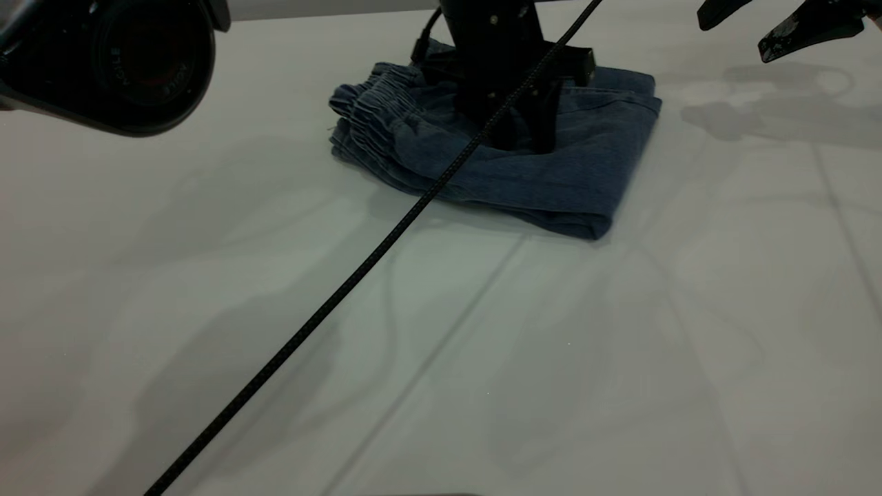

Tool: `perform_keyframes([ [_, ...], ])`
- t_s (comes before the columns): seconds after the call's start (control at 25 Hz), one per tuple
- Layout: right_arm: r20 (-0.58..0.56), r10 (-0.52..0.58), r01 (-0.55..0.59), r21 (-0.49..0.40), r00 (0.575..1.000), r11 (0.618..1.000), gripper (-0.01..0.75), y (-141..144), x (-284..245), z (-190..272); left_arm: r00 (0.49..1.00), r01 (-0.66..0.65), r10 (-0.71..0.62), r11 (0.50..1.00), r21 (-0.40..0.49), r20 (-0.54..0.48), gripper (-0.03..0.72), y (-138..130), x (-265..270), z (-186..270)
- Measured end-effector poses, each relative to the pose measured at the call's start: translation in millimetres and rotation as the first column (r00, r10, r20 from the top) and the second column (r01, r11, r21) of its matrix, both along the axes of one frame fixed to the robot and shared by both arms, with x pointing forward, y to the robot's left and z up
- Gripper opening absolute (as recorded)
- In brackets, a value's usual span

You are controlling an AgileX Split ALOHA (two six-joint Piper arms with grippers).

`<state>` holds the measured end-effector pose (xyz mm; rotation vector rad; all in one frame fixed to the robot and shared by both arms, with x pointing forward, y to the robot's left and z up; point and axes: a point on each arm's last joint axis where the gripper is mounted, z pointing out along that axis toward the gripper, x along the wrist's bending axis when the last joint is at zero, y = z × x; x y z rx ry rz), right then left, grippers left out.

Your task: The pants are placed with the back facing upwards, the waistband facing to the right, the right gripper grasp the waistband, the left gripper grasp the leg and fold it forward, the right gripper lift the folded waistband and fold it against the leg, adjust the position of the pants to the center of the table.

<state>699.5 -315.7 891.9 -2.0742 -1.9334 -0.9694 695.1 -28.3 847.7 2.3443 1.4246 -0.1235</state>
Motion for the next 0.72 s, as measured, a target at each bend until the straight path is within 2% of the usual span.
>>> perform_keyframes([
  [0.16,-0.008,0.007,-0.007,0.007,1.0,1.0,0.586,0.7,-0.9,0.1,0.997,-0.014,0.018,0.998,-0.063,0.069,0.343,-11.5,2.2,-1.9],
  [0.32,-0.009,0.014,-0.014,0.008,1.0,1.0,0.586,1.0,-1.3,0.1,0.991,0.017,-0.005,0.996,-0.086,0.137,0.343,-12.7,8.1,5.6],
  [0.52,0.031,0.036,-0.035,-0.017,0.999,0.999,0.586,0.5,-2.8,19.7,0.983,0.062,-0.055,0.997,-0.036,0.174,0.343,4.3,15.8,42.4],
  [0.72,0.141,0.08,-0.072,-0.059,0.987,0.996,0.586,2.1,-14.4,86.3,0.947,0.025,-0.035,0.999,0.033,0.319,0.343,26.7,32.1,78.3],
])
